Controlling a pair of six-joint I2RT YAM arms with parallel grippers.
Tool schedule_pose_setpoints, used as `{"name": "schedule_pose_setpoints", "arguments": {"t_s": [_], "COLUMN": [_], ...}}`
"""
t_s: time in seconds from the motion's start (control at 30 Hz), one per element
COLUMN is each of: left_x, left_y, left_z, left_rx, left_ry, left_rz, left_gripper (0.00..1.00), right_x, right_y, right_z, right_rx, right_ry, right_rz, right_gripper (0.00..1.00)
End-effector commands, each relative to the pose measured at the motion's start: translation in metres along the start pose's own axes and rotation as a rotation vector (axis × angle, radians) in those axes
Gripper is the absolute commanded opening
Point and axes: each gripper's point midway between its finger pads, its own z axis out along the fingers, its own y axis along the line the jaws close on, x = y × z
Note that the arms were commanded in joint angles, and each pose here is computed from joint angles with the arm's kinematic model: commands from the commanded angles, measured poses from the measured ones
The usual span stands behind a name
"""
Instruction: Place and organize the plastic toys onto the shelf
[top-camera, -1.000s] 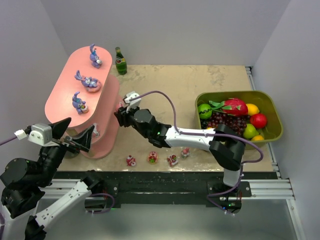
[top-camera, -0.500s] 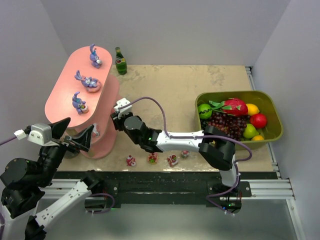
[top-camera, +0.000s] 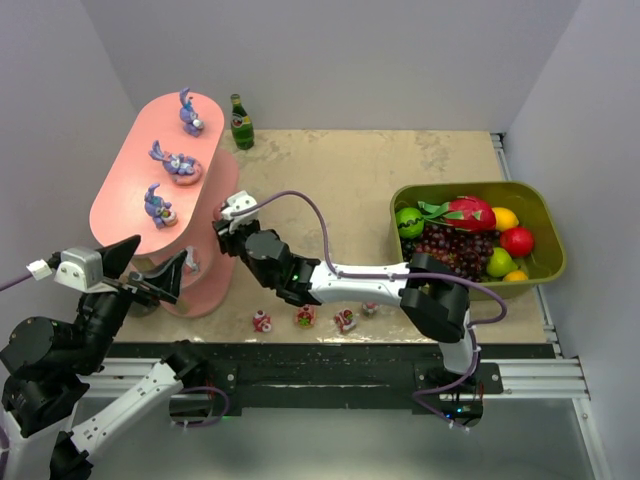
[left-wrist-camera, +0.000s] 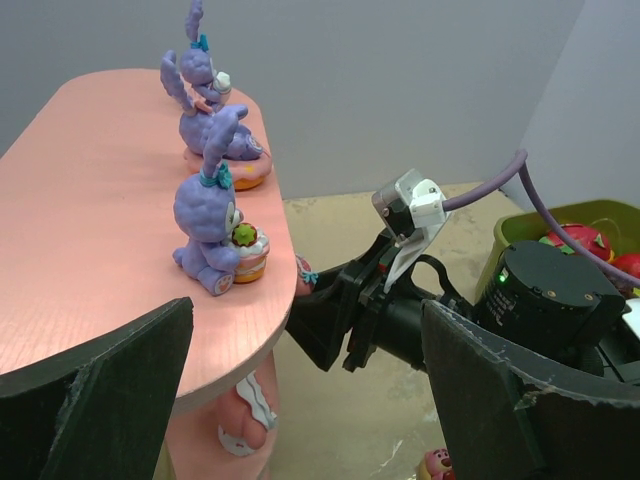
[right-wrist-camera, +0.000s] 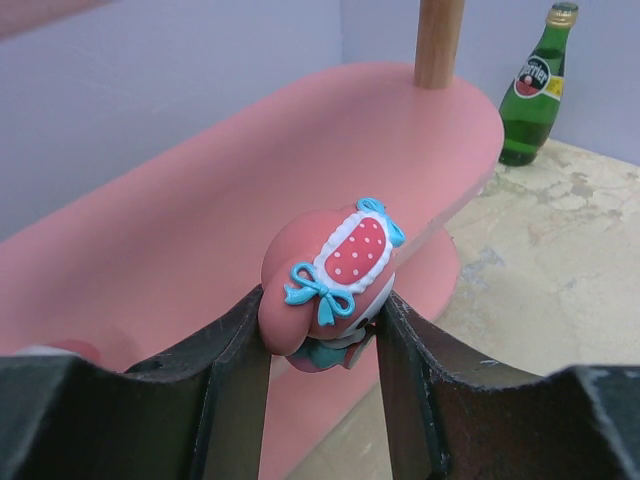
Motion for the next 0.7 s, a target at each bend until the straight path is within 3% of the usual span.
{"name": "schedule_pose_setpoints", "arguments": {"t_s": [0.0,0.57,0.67], "left_x": [-0.017,-0.026,-0.027], "left_y": [0.003,0.003,0.003], "left_z": [-0.008,-0.016,-0.017], "left_rx": [-0.002,0.013,0.012], "left_ry": [-0.053,-0.069,-0.073], "left_rz": [-0.035,-0.042,-0.042], "left_gripper": [0.99,0.99,1.00], "right_x": [-0.040,-0.010,-0.005], "right_y": [0.008,0.020,0.020], "right_z": [0.011,0.031,0.033], "right_rx": [0.001,-0.003,0.005], "right_ry": [-0.108,-0.078,-0.071], "right_rz": [0.048,0.007,-0.001], "right_gripper": [0.00,0.00,0.04]}}
